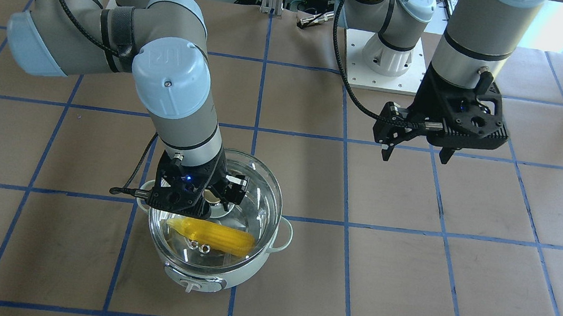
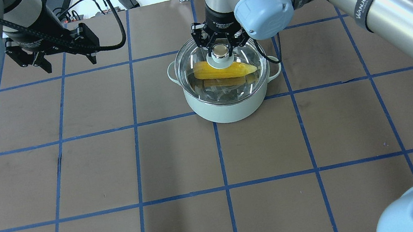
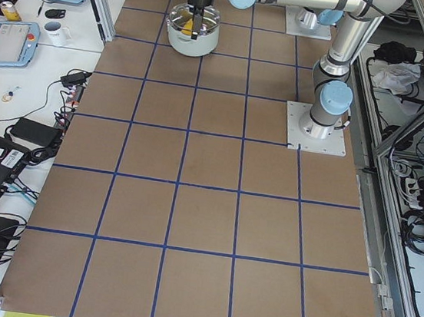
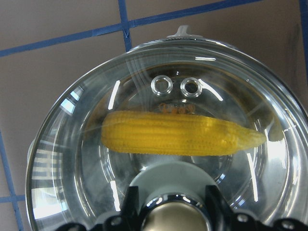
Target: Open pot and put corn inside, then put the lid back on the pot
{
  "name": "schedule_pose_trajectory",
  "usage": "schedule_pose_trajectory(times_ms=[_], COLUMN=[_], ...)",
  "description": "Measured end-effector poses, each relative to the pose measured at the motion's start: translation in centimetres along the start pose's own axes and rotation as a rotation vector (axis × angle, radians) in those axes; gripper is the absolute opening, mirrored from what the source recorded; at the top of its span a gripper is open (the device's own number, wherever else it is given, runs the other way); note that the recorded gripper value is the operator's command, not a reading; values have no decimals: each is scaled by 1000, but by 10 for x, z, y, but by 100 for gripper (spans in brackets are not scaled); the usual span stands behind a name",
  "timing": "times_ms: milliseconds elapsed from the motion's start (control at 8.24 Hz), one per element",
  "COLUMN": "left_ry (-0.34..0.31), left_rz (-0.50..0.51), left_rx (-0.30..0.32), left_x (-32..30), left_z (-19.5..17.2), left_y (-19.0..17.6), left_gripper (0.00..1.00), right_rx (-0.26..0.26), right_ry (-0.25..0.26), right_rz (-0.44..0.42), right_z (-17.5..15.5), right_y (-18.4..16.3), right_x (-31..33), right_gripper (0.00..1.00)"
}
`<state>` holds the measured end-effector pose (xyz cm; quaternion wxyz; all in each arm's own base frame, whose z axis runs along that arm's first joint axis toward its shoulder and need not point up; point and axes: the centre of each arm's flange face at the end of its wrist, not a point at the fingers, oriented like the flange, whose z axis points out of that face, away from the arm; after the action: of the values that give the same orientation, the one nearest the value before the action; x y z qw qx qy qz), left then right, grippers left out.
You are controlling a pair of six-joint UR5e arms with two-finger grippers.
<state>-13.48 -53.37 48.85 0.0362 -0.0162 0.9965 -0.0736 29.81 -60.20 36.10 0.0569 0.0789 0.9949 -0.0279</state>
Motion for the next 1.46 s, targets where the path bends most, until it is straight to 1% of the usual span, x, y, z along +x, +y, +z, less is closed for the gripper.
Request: schedule_pose_trajectory(times_ms=[243, 364, 486, 607, 850, 971, 1457], left_ry=[35, 41, 44, 47, 47, 46, 41], left_rz=[32, 61, 86, 101, 109, 110, 104], left_rx=[0, -2, -23, -29, -27, -28, -33], left_x=[14, 16, 17, 16, 15, 14, 13], left_z=[-2, -4, -7, -15, -25, -26, -25], left_y=[4, 6, 10, 17, 27, 29, 29], left_gripper=[100, 100, 100, 100, 100, 100, 100], right_rx=[-4, -6, -8, -9, -11, -11, -4], right_ry=[1, 3, 4, 5, 6, 7, 23], right_rz=[-1, -1, -1, 0, 0, -1, -10], right_z=[2, 2, 3, 4, 4, 4, 4], right_y=[0, 0, 0, 1, 1, 1, 1], right_x=[0, 0, 1, 1, 1, 1, 3], right_gripper=[14, 18, 23, 28, 53, 60, 70])
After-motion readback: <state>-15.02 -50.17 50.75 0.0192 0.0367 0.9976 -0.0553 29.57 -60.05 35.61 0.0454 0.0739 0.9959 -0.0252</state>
